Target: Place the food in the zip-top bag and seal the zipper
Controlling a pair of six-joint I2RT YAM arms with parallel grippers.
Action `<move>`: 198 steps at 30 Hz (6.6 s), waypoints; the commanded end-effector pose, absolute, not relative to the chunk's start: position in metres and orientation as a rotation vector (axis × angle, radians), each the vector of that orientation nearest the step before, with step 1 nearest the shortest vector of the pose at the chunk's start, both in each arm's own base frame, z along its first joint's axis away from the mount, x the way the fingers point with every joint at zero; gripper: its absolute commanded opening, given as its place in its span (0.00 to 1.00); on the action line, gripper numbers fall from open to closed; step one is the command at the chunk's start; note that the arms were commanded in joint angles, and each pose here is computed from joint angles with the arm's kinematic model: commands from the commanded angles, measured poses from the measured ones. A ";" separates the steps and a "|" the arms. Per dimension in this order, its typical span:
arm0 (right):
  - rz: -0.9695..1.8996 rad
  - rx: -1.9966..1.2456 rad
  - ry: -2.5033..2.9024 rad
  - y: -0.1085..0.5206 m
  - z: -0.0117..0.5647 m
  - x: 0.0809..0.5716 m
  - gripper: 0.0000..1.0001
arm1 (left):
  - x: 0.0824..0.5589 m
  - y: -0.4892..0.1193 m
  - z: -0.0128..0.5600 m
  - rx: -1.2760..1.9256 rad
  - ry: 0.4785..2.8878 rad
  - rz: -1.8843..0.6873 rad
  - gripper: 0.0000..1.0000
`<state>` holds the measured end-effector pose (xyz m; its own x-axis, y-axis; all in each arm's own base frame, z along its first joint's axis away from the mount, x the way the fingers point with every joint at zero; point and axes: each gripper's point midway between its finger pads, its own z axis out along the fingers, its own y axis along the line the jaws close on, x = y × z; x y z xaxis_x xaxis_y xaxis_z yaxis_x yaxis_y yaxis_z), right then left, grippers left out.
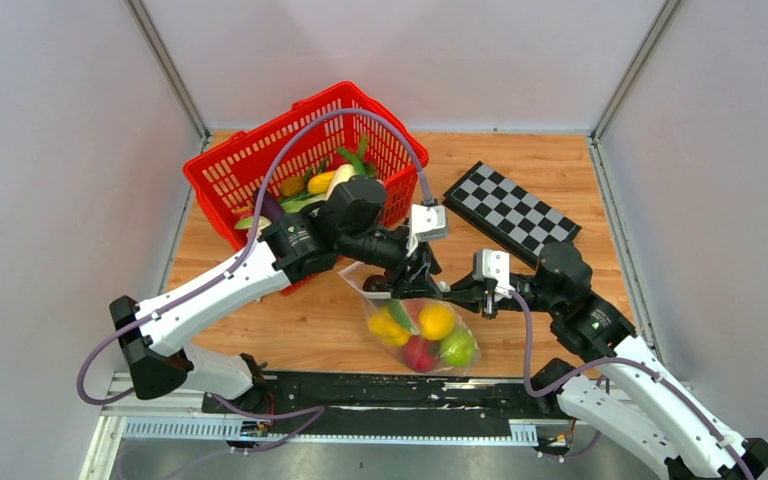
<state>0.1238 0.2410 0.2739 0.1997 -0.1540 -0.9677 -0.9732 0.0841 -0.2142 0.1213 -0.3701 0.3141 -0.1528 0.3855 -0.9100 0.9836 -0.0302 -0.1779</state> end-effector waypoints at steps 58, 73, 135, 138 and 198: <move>0.818 -1.180 1.184 0.232 0.285 0.139 0.00 | 0.119 -0.344 0.290 1.555 1.646 -1.038 0.00; 0.804 -1.150 1.195 0.223 0.282 0.134 0.00 | 0.136 -0.318 0.282 1.502 1.722 -0.885 0.00; 0.675 -0.909 1.322 0.205 0.285 0.170 0.00 | 0.135 -0.295 0.275 1.421 1.804 -0.844 0.00; 0.669 -0.904 1.339 0.203 0.282 0.170 0.00 | 0.137 -0.291 0.278 1.398 1.796 -0.832 0.00; 0.961 -1.305 1.284 0.269 0.261 0.148 0.00 | 0.136 -0.327 0.272 1.419 1.783 -0.998 0.00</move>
